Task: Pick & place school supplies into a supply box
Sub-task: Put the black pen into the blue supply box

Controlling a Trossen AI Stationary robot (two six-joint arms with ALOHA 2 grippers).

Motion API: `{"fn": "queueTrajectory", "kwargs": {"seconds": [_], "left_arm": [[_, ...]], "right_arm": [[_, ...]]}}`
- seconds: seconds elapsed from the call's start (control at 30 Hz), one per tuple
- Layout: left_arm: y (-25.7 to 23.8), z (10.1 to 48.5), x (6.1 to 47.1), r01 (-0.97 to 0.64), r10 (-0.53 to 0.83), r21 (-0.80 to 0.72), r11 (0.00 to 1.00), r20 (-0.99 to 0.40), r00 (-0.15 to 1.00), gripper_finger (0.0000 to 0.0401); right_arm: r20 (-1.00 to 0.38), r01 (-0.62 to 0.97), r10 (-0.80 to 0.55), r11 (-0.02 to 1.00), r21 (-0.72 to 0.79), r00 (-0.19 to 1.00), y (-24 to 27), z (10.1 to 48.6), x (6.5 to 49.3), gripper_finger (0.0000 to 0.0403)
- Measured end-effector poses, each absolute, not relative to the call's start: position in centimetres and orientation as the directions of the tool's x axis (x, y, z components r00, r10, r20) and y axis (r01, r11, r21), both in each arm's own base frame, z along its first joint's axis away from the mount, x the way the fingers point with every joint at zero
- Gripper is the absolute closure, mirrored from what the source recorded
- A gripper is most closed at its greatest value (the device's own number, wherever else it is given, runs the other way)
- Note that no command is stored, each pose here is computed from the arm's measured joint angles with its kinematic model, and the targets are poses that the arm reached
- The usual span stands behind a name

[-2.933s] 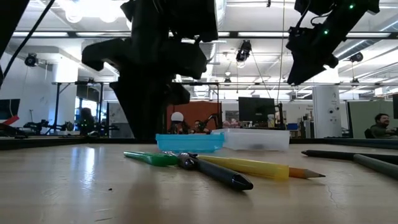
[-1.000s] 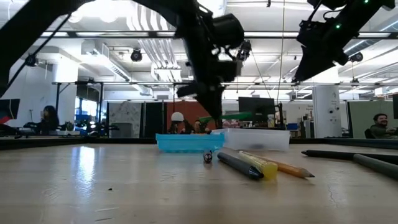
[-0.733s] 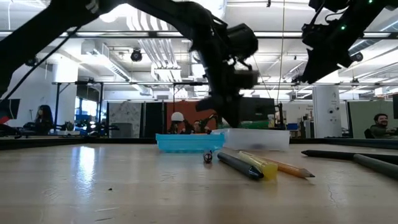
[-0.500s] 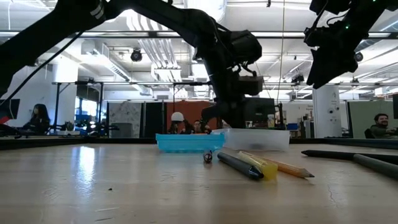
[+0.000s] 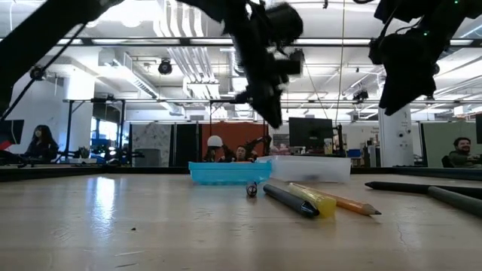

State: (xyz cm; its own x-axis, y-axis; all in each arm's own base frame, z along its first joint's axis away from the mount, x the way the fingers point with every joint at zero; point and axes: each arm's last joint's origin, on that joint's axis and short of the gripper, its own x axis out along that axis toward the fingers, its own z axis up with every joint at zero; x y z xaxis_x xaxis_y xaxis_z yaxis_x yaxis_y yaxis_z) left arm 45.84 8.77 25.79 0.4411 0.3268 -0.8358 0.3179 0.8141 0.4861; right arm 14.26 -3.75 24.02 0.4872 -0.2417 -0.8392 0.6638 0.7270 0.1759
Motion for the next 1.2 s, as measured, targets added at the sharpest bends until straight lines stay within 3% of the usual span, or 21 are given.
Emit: {"fn": "queueTrajectory", "kwargs": {"seconds": [0.17, 0.4, 0.63, 0.97, 1.2], "left_arm": [[7.6, 29.0, 43.4, 0.136, 0.239, 0.335, 0.932, -0.853, 0.464, 0.0314], [6.7, 31.2, 39.5, 0.109, 0.223, 0.319, 0.941, -0.832, 0.508, 0.0314], [6.0, 30.0, 34.6, 0.094, 0.210, 0.311, 0.946, -0.808, 0.551, 0.0314], [5.1, 28.1, 29.0, 0.032, 0.221, 0.307, 0.951, -0.749, 0.624, 0.0314], [4.8, 28.0, 27.6, 0.022, 0.226, 0.307, 0.952, -0.747, 0.625, 0.0314]], "right_arm": [[-0.895, 0.707, -0.126, 0.663, 0.244, 0.427, -2.3, 22.6, 16.0, 0.0209], [-0.954, 0.813, -0.073, 0.545, 0.207, 0.292, 1.1, 20.6, 18.7, 0.0209], [-0.958, 0.857, -0.060, 0.465, 0.222, 0.280, 5.0, 20.6, 20.4, 0.0209], [-0.987, 0.877, -0.062, 0.469, 0.101, 0.147, 8.5, 17.5, 24.1, 0.0209], [-0.994, 0.858, -0.055, 0.510, 0.056, 0.097, 9.7, 16.1, 26.9, 0.0209]]}}
